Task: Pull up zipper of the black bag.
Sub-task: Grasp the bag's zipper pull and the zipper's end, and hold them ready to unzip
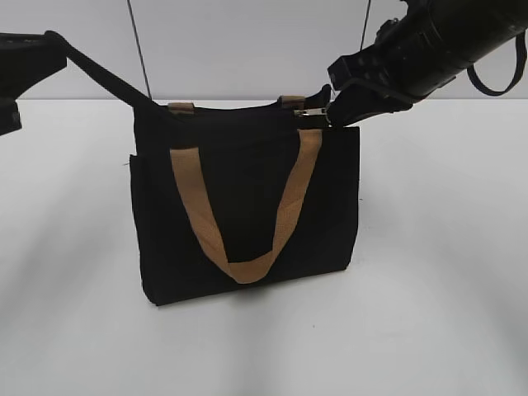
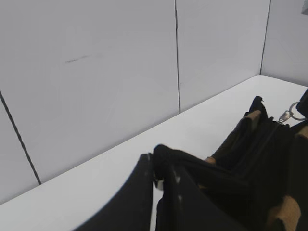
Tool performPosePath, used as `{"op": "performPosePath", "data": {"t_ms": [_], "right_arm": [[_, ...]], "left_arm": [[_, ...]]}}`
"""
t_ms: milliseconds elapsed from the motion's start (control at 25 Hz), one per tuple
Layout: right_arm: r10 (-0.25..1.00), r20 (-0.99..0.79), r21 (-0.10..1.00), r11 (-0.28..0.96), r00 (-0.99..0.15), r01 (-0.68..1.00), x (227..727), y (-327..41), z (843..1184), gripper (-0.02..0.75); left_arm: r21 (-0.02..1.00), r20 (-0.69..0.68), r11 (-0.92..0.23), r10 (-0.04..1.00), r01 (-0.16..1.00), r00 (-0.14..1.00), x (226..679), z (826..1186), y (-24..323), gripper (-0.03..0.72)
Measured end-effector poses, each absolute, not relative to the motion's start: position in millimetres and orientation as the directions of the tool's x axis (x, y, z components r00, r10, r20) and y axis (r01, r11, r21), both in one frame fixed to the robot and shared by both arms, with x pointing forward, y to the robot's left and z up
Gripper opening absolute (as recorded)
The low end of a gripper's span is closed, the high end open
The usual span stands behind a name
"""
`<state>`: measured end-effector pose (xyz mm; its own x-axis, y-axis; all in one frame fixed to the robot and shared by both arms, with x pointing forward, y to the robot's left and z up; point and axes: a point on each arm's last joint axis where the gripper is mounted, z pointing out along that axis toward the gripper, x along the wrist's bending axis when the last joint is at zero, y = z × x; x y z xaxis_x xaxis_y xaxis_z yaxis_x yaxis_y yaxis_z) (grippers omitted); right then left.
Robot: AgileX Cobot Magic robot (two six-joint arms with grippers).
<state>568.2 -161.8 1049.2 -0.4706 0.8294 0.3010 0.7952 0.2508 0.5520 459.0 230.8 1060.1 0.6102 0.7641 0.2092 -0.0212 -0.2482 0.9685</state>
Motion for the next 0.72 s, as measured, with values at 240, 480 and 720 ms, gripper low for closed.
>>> {"op": "performPosePath", "data": {"t_ms": [240,480,720], "right_arm": [[0.821,0.307,0.560,0.253,-0.481,0.789,568,-157,1053,0.070],[0.793,0.283,0.599,0.294,-0.540,0.745,568,-147,1066,0.455],[0.773,0.201,0.530,0.431,-0.602,0.731,562,-152,1067,0.550]], "left_arm": [[0.968,0.210,-0.252,0.767,-0.016,0.606,459,1060,231,0.020],[0.971,0.195,-0.241,0.775,-0.005,0.601,460,1060,232,0.184],[0.976,0.152,-0.215,0.797,0.039,0.584,461,1058,234,0.458]]}}
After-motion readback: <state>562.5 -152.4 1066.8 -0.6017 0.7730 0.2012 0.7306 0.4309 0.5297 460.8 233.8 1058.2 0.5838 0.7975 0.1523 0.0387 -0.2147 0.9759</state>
